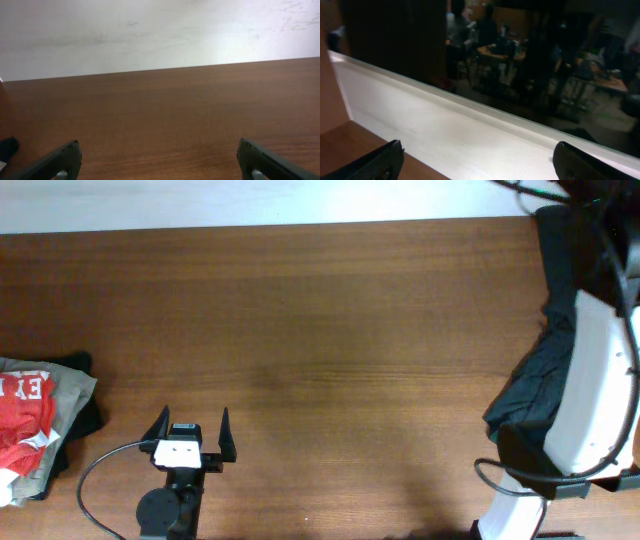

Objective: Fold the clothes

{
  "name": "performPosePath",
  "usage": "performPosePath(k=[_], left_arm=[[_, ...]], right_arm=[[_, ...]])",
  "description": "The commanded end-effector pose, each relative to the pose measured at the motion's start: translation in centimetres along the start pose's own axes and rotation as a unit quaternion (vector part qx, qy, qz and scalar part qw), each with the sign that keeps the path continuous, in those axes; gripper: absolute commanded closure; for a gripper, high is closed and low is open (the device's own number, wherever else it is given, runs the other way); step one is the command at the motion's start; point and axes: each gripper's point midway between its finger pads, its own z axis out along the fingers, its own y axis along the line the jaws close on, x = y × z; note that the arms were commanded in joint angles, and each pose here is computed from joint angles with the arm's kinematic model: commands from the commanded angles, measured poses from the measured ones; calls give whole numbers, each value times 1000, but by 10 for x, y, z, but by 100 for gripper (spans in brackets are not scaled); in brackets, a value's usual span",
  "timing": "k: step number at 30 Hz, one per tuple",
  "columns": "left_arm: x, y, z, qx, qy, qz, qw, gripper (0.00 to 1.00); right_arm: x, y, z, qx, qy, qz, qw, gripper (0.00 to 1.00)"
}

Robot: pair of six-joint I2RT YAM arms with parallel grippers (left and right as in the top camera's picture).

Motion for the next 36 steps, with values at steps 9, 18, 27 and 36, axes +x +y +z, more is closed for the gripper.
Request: performPosePath(k=[9,18,27,36], left_arm=[[2,-1,0,2,0,-3,1000,1],[2,-1,0,2,0,-3,1000,1],[2,-1,0,2,0,-3,1000,1],[2,-1,0,2,0,-3,1000,1]], right_arm=[[54,15,-89,111,-24,-12,993,1],[180,27,-227,223,-111,18,968,1],[247,51,-264,216,-204,44,954,1],[301,70,-235,157,-167,74,971,1]])
